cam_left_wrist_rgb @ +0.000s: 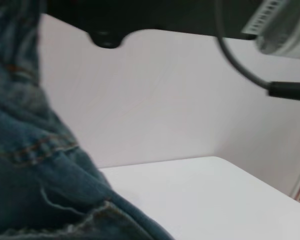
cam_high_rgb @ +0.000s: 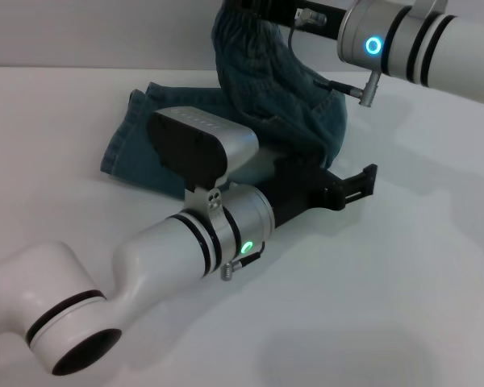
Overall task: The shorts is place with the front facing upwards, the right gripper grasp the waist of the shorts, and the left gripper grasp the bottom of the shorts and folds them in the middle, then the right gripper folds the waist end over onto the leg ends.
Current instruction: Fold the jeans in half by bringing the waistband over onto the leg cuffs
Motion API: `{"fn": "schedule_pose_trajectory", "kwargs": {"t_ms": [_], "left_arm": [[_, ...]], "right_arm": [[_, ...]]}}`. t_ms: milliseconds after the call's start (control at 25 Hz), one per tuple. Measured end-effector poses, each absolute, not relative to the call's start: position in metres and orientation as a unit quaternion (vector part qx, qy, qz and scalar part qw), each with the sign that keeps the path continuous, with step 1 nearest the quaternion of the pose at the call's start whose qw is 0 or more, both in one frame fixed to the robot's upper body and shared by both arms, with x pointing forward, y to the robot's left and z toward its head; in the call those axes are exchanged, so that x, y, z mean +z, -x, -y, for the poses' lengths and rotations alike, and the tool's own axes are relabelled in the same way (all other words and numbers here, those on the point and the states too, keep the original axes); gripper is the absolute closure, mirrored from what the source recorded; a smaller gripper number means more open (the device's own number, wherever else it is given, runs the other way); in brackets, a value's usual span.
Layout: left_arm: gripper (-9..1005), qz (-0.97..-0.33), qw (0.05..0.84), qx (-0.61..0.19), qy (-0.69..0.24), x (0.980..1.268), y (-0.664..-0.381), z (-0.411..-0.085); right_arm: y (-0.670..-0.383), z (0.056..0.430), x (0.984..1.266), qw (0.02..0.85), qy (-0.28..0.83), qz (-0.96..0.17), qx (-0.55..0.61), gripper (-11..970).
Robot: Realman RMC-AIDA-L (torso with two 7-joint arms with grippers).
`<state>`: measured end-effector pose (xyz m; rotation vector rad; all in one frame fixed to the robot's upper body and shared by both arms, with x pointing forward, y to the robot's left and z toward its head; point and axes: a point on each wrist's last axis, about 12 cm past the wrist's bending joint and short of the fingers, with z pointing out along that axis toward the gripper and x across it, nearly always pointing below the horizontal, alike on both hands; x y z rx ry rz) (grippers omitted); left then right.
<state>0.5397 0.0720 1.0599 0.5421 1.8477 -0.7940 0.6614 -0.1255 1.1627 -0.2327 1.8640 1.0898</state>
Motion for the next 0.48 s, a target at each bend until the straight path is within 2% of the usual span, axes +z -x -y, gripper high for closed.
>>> {"fn": "schedule_pose_trajectory", "kwargs": {"t_ms": [480], "left_arm": [[136,-0.763,0.492,-0.347,-0.237,1.058,-0.528,-0.063]], "right_arm": [[-0.663,0.134,1.163,0.473,0.079,-0.757,0.444,956]]}}
